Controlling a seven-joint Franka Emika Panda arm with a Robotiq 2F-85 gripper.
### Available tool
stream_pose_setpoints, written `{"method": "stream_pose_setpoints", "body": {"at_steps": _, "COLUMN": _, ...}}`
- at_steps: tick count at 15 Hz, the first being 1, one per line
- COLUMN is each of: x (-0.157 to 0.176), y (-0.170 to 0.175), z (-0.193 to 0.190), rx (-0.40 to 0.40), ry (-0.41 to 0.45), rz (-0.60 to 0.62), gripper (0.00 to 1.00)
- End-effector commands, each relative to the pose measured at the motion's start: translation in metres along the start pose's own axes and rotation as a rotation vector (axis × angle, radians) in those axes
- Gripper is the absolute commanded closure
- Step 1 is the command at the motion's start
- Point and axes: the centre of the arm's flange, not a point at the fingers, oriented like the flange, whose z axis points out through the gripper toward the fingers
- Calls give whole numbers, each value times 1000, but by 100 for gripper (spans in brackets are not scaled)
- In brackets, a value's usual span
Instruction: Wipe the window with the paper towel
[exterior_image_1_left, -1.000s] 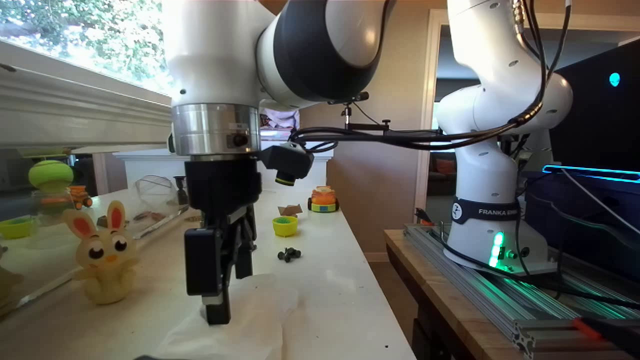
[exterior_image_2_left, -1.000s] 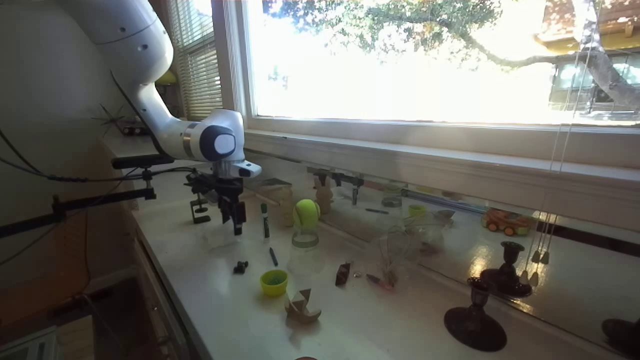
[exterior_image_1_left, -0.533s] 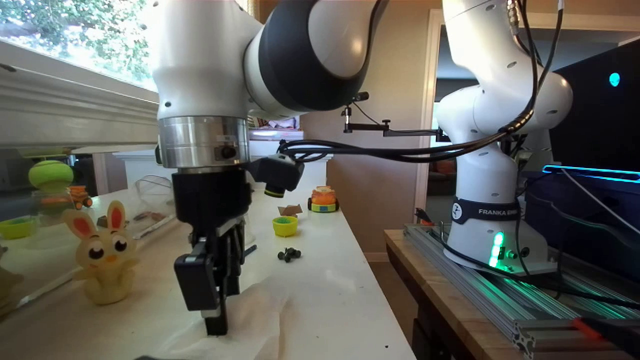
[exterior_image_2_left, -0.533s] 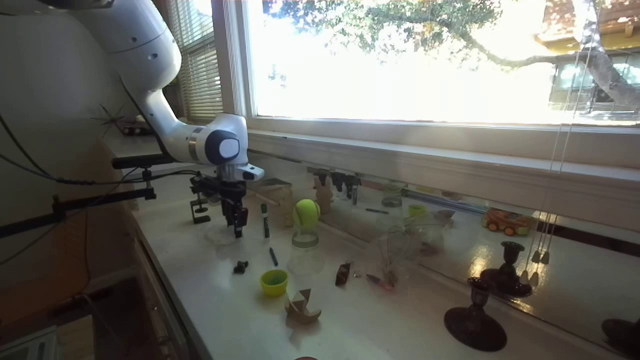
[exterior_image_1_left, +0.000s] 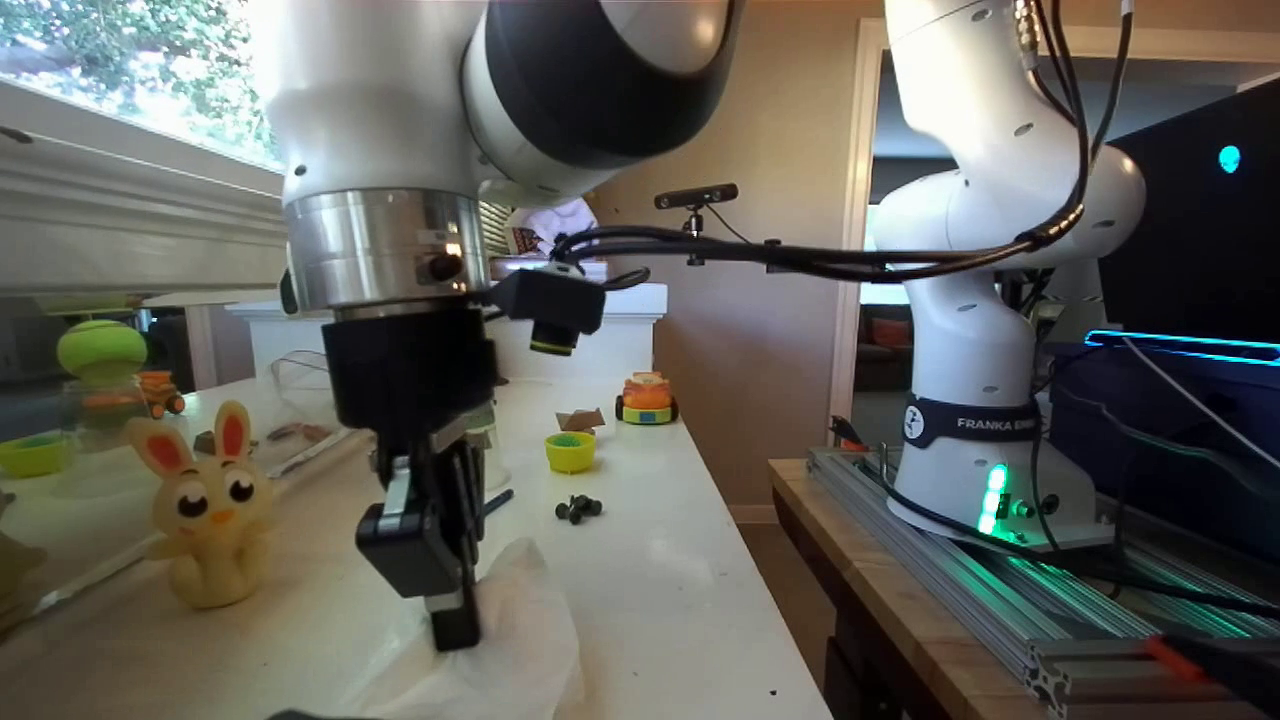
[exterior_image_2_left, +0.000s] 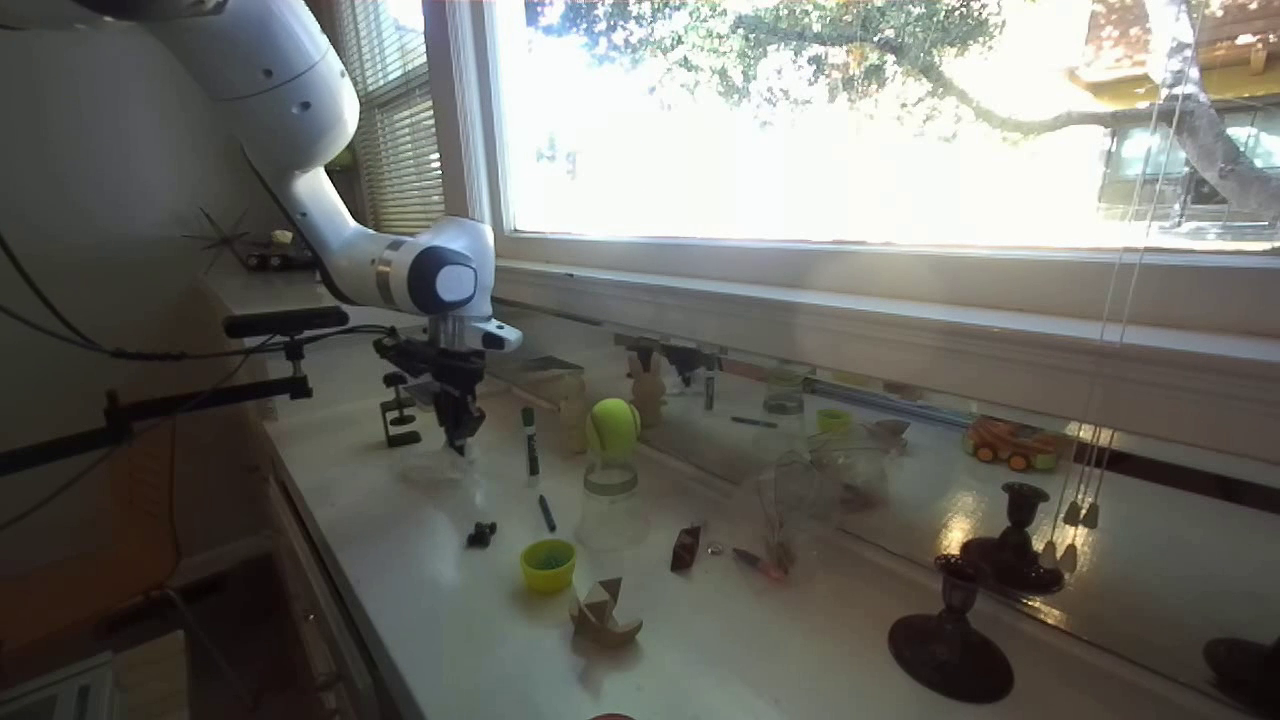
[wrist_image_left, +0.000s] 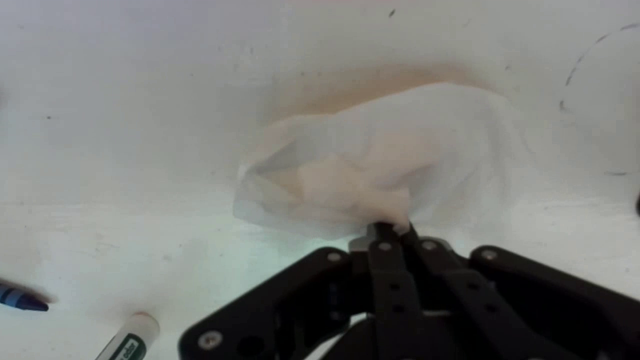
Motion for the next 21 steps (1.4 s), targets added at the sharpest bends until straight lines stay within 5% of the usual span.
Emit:
{"method": "stream_pose_setpoints", "body": {"at_steps": 1, "x": -6, "y": -19, "z": -41, "rx": -17, "ry": -95, "rz": -50, "gripper": 99}}
{"method": "stream_pose_setpoints", "body": {"at_steps": 6, "x": -13, "y": -18, "z": -104, "rx": -91, "ry": -38, "rz": -21, "gripper": 99}}
{"method": "stream_pose_setpoints", "body": {"at_steps": 13, "x": -40, "y": -4, "z": -190, "rx": -197, "ry": 315, "rz": 14, "gripper": 99}}
{"method": "stream_pose_setpoints", "body": {"at_steps": 21, "x": -60, "y": 0, "z": -240, "rx": -337, "ry": 683, "rz": 70, "gripper": 99}}
